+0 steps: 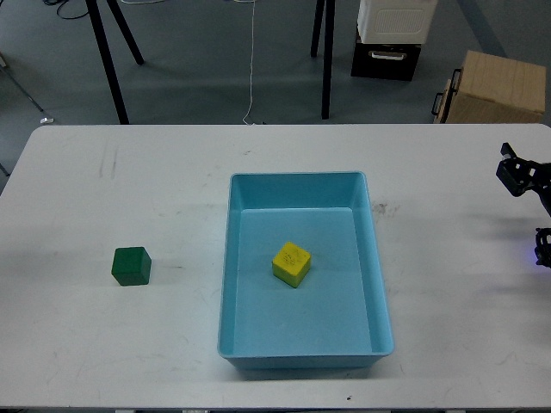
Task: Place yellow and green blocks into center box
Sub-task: 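Move the left gripper down beside the green cube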
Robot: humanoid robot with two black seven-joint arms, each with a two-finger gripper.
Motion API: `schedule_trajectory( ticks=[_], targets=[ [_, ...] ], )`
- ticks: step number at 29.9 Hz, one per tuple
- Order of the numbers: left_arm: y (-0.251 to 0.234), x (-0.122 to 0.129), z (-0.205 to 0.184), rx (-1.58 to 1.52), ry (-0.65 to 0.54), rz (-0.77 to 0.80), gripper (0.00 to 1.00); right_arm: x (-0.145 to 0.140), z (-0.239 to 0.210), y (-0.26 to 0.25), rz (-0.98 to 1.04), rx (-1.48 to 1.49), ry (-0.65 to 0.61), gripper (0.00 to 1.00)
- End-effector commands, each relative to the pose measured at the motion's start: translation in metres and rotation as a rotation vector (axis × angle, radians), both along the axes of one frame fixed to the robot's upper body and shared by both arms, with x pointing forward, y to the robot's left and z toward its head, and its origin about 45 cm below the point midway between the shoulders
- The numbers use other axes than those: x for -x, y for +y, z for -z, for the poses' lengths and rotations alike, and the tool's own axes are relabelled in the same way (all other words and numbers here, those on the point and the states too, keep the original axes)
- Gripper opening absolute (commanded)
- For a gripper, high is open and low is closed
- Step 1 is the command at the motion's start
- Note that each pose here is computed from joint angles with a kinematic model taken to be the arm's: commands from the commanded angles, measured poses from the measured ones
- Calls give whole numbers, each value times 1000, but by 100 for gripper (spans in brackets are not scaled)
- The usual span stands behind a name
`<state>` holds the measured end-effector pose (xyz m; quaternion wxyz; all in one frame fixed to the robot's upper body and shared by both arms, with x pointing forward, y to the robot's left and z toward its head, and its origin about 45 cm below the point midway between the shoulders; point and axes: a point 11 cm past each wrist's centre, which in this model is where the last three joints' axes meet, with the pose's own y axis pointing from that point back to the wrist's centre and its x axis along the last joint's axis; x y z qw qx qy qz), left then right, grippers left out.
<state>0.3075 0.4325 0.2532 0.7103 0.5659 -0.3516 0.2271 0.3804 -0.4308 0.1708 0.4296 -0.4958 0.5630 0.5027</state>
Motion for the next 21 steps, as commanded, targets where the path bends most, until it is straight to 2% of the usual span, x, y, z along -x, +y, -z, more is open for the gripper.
schedule_trajectory(
  ticks=[1, 3, 6, 21],
  targets=[
    [-12, 27, 35, -83, 112, 92, 100, 0, 0, -2, 5, 4, 3, 100],
    [-13, 38, 48, -111, 155, 87, 100, 1, 1, -2, 4, 6, 2, 100],
    [-12, 39, 54, -155, 160, 46, 100, 1, 1, -2, 4, 7, 4, 100],
    [-77, 24, 73, 83, 134, 62, 100, 1, 1, 1, -29, 74, 6, 100]
  ],
)
